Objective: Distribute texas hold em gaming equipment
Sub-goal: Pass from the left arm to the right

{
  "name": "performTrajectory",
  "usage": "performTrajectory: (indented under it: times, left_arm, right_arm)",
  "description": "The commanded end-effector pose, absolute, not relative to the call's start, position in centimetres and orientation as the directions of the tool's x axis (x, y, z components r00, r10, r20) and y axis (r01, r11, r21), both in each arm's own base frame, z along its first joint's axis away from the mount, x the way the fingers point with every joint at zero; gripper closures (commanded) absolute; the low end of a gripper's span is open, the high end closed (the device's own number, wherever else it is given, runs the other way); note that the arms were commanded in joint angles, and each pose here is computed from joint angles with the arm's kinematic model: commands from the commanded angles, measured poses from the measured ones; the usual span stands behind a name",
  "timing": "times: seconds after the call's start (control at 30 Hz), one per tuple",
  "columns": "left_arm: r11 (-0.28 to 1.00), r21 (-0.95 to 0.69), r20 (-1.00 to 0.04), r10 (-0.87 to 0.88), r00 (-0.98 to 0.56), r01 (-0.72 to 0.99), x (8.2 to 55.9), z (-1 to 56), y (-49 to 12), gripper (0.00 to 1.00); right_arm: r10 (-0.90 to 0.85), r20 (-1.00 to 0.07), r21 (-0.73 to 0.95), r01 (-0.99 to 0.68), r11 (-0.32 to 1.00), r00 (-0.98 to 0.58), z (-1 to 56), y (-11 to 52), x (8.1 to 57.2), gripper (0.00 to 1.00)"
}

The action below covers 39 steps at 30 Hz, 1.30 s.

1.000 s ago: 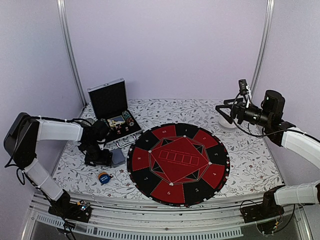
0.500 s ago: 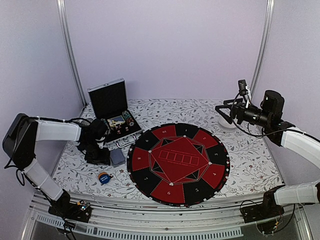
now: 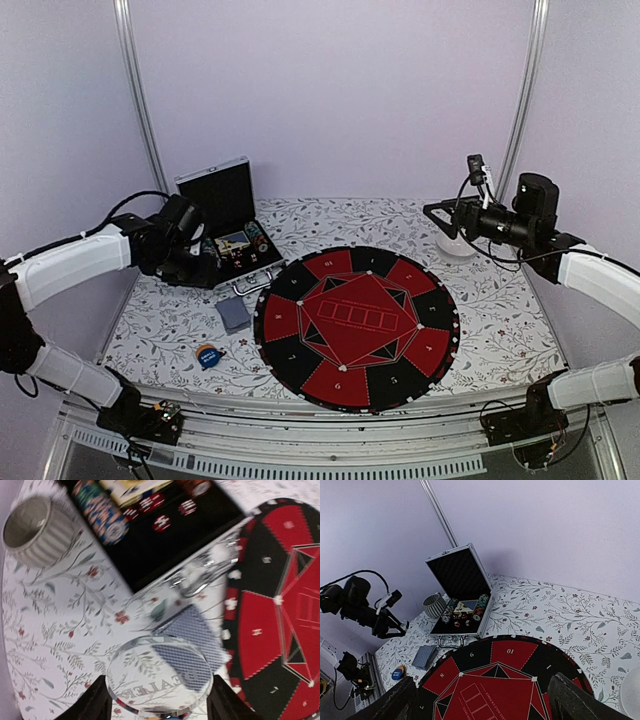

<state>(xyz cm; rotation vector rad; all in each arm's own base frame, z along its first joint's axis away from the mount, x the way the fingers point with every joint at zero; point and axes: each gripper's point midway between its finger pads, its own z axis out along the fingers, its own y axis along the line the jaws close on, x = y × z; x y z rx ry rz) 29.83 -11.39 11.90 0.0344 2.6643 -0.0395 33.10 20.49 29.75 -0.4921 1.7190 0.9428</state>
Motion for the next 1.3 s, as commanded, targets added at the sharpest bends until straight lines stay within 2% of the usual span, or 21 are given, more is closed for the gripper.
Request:
performTrajectory:
  times: [0.0,0.1,0.2,0.3,0.37,0.53,0.63,0.73,0.87,1.07,1.27]
  left_arm:
    - [0.945,-0.037,-0.642,0.227,-0.732,0.326,30.3,18.1,-18.8,0.68]
    - [0.865,0.003,-0.723,0.349,-0.596,0.503,29.3,20.5,-24.0,0.70]
    - [0.779,0.115,-0.770,0.462,-0.440,0.616,27.6,22.1,-28.1,0.68]
    - [0.732,0.212,-0.785,0.522,-0.333,0.647,26.6,22.9,-30.1,0.67]
    - [0.717,0.258,-0.781,0.550,-0.297,0.648,26.4,23.0,-30.7,0.67]
    - [0.674,0.306,-0.757,0.601,-0.258,0.672,25.9,22.0,-31.9,0.66]
    - [0.664,0.325,-0.743,0.620,-0.253,0.673,26.0,21.3,-32.1,0.66]
    - [0.661,0.335,-0.739,0.626,-0.248,0.671,26.0,21.2,-32.3,0.66]
    - [0.658,0.333,-0.743,0.624,-0.242,0.675,25.9,21.2,-32.4,0.66]
    - [0.657,0.348,-0.737,0.633,-0.238,0.669,25.8,21.0,-31.9,0.66]
    - [0.655,0.358,-0.731,0.640,-0.237,0.665,25.7,20.8,-31.5,0.66]
  right_arm:
    - [0.060,-0.885,0.384,-0.651,0.655,-0.462,27.9,24.3,34.2,0.10]
    - [-0.018,-0.833,0.449,-0.694,0.563,-0.553,26.7,29.4,33.3,0.15]
    - [-0.064,-0.739,0.589,-0.689,0.424,-0.671,25.2,34.4,31.9,0.24]
    - [-0.151,-0.654,0.705,-0.670,0.232,-0.741,24.6,38.7,28.8,0.38]
    - [-0.180,-0.651,0.727,-0.674,0.133,-0.738,25.8,41.1,27.4,0.44]
    - [-0.244,-0.623,0.755,-0.653,0.057,-0.743,25.1,44.8,25.5,0.47]
    - [-0.259,-0.617,0.761,-0.647,0.043,-0.743,24.7,46.0,25.0,0.53]
    - [-0.267,-0.604,0.765,-0.640,0.070,-0.751,23.5,47.0,25.0,0.55]
    - [-0.257,-0.583,0.772,-0.624,0.121,-0.771,22.3,47.4,25.9,0.63]
    - [-0.232,-0.625,0.695,-0.666,0.269,-0.745,21.5,47.0,28.2,0.62]
    - [-0.233,-0.667,0.626,-0.702,0.340,-0.708,21.5,46.2,29.4,0.57]
